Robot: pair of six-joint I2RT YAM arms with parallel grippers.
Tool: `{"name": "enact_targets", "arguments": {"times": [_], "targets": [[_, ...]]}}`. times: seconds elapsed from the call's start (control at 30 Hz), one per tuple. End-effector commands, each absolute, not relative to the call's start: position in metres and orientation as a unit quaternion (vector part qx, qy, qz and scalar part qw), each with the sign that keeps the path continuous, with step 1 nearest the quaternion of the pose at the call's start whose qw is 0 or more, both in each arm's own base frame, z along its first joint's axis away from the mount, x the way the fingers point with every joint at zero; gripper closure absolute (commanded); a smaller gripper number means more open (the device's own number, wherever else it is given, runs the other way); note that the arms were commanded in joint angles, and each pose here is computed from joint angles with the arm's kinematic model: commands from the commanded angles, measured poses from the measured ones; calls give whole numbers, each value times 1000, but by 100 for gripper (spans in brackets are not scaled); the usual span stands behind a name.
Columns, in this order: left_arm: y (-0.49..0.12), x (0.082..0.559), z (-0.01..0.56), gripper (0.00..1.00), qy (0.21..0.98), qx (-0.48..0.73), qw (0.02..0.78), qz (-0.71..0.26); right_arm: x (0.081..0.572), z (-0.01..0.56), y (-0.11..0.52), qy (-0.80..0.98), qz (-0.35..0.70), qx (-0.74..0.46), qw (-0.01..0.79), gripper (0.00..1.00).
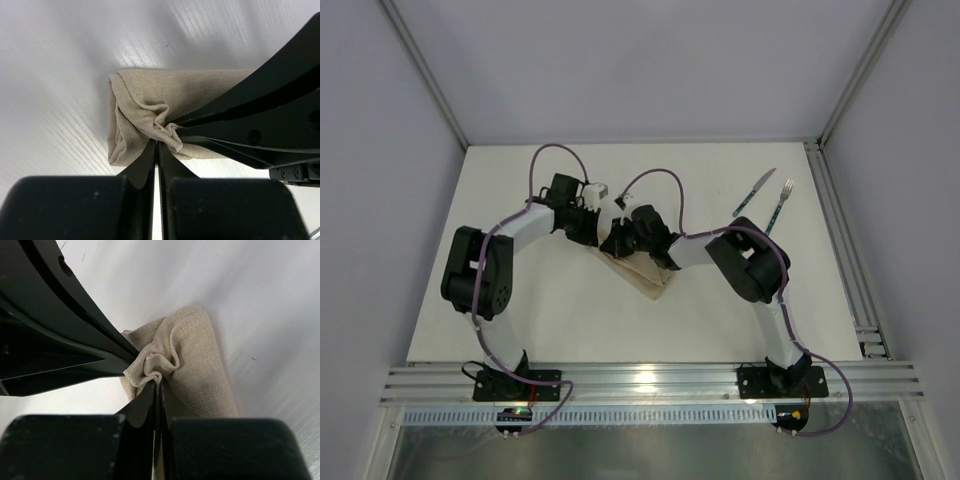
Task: Fold the napkin into a case and place the utensils inside
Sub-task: Stuff the top corner of the smaller-rectangle-folded napkin into the folded napkin.
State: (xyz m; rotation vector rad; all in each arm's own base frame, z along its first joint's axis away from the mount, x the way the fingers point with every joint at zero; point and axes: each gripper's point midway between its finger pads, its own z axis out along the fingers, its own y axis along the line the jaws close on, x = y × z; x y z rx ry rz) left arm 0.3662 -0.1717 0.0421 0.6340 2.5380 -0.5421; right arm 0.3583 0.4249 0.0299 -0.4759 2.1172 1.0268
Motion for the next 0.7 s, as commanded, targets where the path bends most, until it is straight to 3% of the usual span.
{"name": "enact_targets", "arguments": {"times": [0.0, 0.33, 0.57, 0.67], "targets": [[-194, 386, 96, 100, 886, 244, 309, -243, 355, 18, 428, 834, 382, -195, 348, 96], [-202, 390, 95, 97, 882, 251, 301, -262, 348, 17, 434, 844, 380, -195, 323, 96], [-208, 380, 81, 78, 879, 257, 280, -288, 344, 16, 438, 848, 389, -190, 307, 96], [-198, 389, 67, 75, 893, 249, 276, -253, 343, 16, 441, 847, 394, -193, 299, 96]]}}
